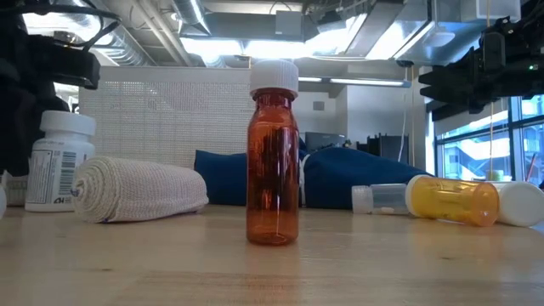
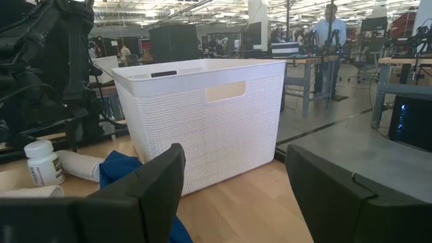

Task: Pick & place medical supplies in basket/bin
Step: Put the bottom left white bandage into the white container

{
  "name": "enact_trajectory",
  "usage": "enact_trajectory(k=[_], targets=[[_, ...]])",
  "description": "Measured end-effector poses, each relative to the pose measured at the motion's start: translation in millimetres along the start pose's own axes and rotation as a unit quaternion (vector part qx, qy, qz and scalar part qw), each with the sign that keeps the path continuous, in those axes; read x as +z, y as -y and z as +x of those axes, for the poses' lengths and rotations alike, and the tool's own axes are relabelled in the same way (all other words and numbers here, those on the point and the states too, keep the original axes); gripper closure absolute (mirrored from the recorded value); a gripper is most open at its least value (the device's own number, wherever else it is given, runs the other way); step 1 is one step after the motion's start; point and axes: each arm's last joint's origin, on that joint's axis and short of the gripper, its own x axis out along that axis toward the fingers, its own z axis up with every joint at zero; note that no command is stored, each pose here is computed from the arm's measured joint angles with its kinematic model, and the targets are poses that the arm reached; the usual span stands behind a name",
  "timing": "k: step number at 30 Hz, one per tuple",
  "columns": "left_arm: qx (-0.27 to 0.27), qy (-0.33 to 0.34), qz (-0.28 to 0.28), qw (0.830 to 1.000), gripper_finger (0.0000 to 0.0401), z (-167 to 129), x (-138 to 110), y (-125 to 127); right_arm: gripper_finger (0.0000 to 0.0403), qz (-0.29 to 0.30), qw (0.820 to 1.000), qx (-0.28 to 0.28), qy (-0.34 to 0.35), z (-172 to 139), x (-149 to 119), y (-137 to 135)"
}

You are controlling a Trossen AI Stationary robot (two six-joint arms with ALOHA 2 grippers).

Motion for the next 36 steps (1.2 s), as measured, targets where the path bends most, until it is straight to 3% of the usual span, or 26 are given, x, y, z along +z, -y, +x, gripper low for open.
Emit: enact_trajectory(k=[6,21,29,36], targets=[[-0.022,0.017,-0.031,0.999,0.0061,-0.2,3.2,4.5,0.0146,-0.012,1.0,0.0,0.0,0.0,-0.1,0.0],[-0.027,0.032,-0.04,0.998,0.0061,-0.3,5.2,6.3,0.0146,-0.012,1.0,0.0,0.0,0.0,-0.1,0.0],[0.02,0.002,-0.104,0.994,0.0061,16.2,0.7,9.0,0.0146,-0.012,1.0,0.0,0.0,0.0,-0.1,0.0],[0.023,-0.051,-0.149,0.987,0.0073,26.9,-0.9,11.0,0.0146,-0.013,1.0,0.0,0.0,0.0,0.0,0.0]])
